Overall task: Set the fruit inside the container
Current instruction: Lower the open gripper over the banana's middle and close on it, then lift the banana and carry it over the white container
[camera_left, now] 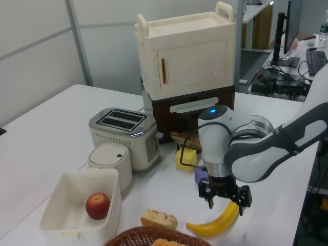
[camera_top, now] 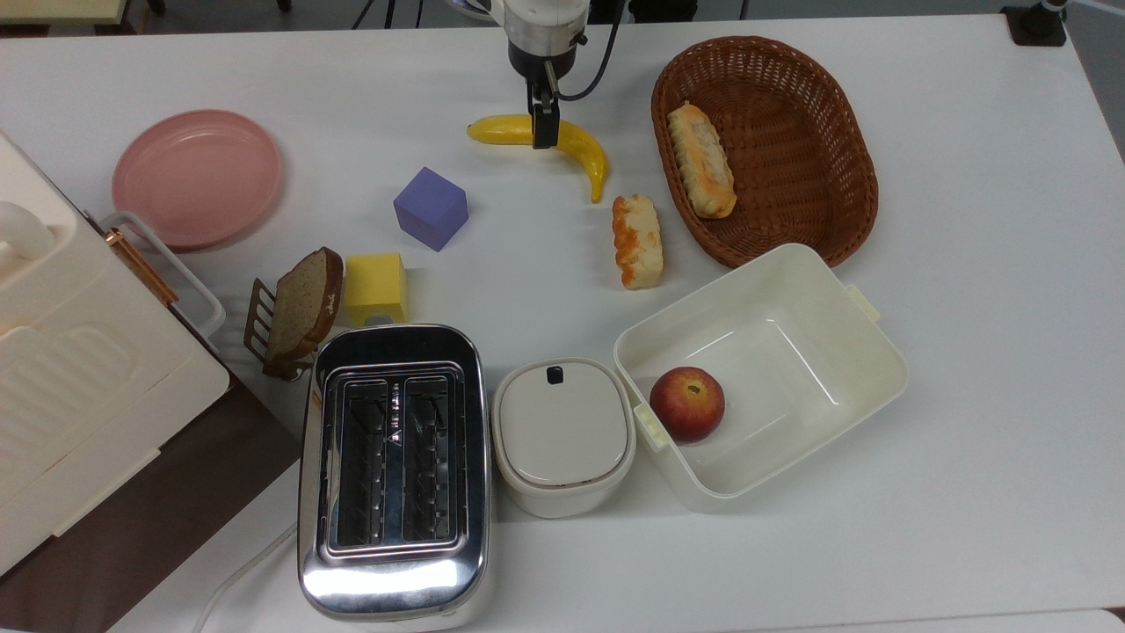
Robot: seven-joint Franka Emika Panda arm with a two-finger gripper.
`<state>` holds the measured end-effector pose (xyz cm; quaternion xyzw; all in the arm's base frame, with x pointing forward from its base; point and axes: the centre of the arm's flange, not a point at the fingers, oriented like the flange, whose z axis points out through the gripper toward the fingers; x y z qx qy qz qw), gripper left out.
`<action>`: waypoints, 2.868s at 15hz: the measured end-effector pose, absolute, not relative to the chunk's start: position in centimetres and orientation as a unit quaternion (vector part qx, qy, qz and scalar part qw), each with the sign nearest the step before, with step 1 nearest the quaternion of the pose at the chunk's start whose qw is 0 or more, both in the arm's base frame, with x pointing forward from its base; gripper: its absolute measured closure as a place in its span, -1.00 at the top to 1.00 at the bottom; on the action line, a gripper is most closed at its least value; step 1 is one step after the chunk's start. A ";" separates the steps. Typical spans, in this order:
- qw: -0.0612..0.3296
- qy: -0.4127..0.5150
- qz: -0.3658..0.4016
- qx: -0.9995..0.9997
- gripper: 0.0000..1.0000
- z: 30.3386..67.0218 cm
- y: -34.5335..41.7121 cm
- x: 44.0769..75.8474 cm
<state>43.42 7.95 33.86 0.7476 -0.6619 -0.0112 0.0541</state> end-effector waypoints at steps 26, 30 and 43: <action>0.073 -0.584 0.031 0.808 -0.33 31.4 8.9 44.4; 0.045 -0.585 0.055 0.808 -0.33 34.3 8.3 46.7; -0.013 -0.322 0.081 0.943 -0.33 54.1 4.0 56.0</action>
